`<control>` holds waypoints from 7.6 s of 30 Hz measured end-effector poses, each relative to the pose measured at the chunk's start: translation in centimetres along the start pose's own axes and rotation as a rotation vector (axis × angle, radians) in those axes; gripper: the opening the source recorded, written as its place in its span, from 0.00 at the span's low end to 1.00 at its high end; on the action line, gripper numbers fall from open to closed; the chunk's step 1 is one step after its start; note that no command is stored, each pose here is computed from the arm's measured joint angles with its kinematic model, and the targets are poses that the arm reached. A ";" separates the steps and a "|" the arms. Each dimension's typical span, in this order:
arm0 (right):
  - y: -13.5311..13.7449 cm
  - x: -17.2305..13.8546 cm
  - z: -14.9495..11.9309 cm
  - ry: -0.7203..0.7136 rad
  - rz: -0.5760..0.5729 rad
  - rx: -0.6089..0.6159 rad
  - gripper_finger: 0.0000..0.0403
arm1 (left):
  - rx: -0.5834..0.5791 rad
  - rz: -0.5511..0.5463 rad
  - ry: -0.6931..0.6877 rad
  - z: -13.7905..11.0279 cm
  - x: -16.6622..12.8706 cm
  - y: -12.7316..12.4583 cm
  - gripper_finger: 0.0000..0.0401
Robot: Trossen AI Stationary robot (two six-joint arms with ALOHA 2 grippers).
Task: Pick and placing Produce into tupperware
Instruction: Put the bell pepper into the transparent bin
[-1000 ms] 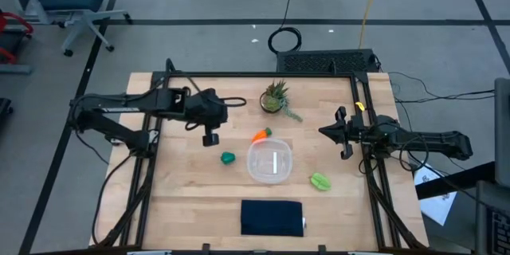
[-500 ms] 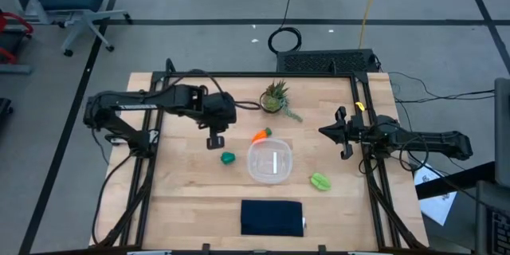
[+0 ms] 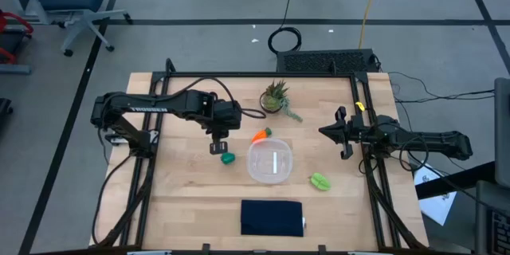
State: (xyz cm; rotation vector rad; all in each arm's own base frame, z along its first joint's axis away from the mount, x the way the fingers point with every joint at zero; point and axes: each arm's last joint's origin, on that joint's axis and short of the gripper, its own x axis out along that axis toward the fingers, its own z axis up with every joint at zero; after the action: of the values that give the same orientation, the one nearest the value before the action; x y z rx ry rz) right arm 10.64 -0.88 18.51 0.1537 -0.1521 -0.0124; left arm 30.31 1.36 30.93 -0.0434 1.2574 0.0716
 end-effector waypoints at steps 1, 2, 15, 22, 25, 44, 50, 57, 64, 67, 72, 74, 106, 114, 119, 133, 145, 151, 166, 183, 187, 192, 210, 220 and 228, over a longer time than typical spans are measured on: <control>0.0 0.0 0.0 0.000 0.000 0.000 0.00 | 0.000 0.000 0.000 0.0 0.0 0.0 0.06; 0.0 0.0 0.0 0.000 0.000 0.000 0.00 | 0.000 -0.001 0.000 0.0 0.0 0.0 0.06; 0.0 0.0 0.0 0.000 0.000 0.000 0.00 | -0.007 0.019 -0.025 0.2 0.0 0.1 0.09; 0.0 0.0 0.0 0.000 0.000 0.002 0.00 | -0.002 -0.025 -0.024 0.2 0.0 -0.1 0.30; 0.0 0.0 0.0 0.000 0.000 0.002 0.00 | -0.006 -0.025 -0.023 0.2 0.0 0.0 0.41; 0.0 0.0 0.0 0.000 0.000 0.002 0.00 | -0.009 -0.068 -0.035 0.3 0.1 -0.2 0.80; 0.0 0.0 0.0 0.000 0.000 0.002 0.00 | -0.009 -0.125 -0.016 -0.4 2.1 -0.4 0.80; 0.0 0.0 0.0 0.000 0.000 0.000 0.00 | -0.019 -0.161 0.022 -1.5 4.5 -0.5 0.80; 0.0 0.0 0.0 0.000 0.000 -0.001 0.00 | -0.024 -0.210 0.018 -2.3 6.5 -0.6 0.80; 0.0 0.0 0.0 0.000 0.000 -0.001 0.00 | -0.025 -0.220 0.015 -2.6 7.2 -0.7 0.80; 0.0 0.0 0.0 0.001 0.000 -0.001 0.00 | -0.067 -0.228 0.002 -2.9 8.0 -0.6 0.80; 0.0 0.0 0.0 0.001 0.000 -0.004 0.00 | -0.078 -0.229 0.001 -3.1 8.3 -0.6 0.80; 0.0 0.0 0.0 0.002 -0.001 -0.005 0.00 | -0.067 -0.209 -0.053 -4.9 11.6 -1.0 0.80; 0.0 0.0 0.0 0.003 -0.001 -0.004 0.00 | -0.067 -0.213 -0.067 -5.4 12.4 -1.6 0.80; 0.0 0.0 0.0 0.002 -0.001 -0.004 0.00 | -0.070 -0.185 -0.071 -6.0 13.1 -1.7 0.80; 0.0 0.0 0.0 0.002 -0.001 -0.005 0.00 | -0.100 -0.189 -0.094 -7.8 14.8 -1.6 0.80; 0.0 0.0 0.0 0.001 -0.001 -0.004 0.00 | -0.088 -0.179 -0.143 -7.8 15.2 -1.5 0.80; 0.0 0.0 0.0 0.001 -0.001 -0.004 0.00 | -0.077 -0.175 -0.144 -7.8 15.2 -1.5 0.80; 0.0 0.0 0.0 0.001 -0.001 -0.005 0.00 | -0.056 -0.176 -0.161 -7.4 14.9 -1.6 0.56; 0.0 0.0 0.0 0.002 -0.001 -0.004 0.00 | -0.029 -0.173 -0.166 -7.3 14.8 -1.6 0.52; 0.0 0.0 0.0 0.001 -0.001 -0.004 0.00 | -0.038 -0.182 -0.129 -7.2 14.5 -1.6 0.51; 0.0 0.0 0.0 0.002 -0.001 -0.004 0.00 | -0.034 -0.206 -0.094 -7.1 14.2 -1.7 0.54; 0.0 0.0 0.0 0.001 -0.001 -0.004 0.00 | -0.024 -0.172 -0.101 -7.1 14.2 -1.9 0.57; 0.0 0.0 0.0 0.002 -0.001 -0.004 0.00 | -0.010 -0.155 -0.126 -6.9 14.2 -2.3 0.57; 0.0 0.0 0.0 0.002 -0.001 -0.004 0.00 | -0.011 -0.154 -0.126 -6.9 14.2 -2.3 0.57</control>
State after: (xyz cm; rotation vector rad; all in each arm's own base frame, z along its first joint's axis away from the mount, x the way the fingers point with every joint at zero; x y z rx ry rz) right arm 10.65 -0.88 18.50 0.1495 -0.1505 -0.0133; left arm 28.30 -0.95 15.29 -0.1425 1.1239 -0.0510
